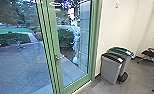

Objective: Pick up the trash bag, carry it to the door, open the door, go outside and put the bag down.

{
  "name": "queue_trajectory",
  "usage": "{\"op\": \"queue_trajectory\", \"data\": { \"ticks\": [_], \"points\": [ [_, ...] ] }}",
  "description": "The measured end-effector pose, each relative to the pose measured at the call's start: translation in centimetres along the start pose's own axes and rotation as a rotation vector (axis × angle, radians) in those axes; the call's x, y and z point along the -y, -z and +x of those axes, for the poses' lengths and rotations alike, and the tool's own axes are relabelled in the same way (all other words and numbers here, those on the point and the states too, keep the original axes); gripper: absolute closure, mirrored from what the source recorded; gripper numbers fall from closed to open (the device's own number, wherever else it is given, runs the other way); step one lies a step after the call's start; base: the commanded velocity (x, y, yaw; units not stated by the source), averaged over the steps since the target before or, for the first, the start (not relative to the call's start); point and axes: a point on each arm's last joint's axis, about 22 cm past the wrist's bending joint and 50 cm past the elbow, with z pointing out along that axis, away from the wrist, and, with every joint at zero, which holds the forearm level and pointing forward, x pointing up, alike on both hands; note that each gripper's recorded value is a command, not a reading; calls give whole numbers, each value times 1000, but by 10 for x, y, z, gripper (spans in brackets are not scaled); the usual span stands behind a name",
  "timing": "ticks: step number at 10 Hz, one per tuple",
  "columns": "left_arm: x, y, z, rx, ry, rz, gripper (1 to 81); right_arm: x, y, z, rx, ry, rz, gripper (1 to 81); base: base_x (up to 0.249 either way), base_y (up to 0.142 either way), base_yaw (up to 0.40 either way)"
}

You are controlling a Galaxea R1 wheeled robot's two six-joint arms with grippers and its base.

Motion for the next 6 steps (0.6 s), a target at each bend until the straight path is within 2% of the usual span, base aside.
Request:
{"op": "queue_trajectory", "data": {
  "ticks": [6],
  "points": [
    [-1,0,0,-1,0,-1,811,0,0,0,0,0,0,10,143,0,0]
  ]
}}
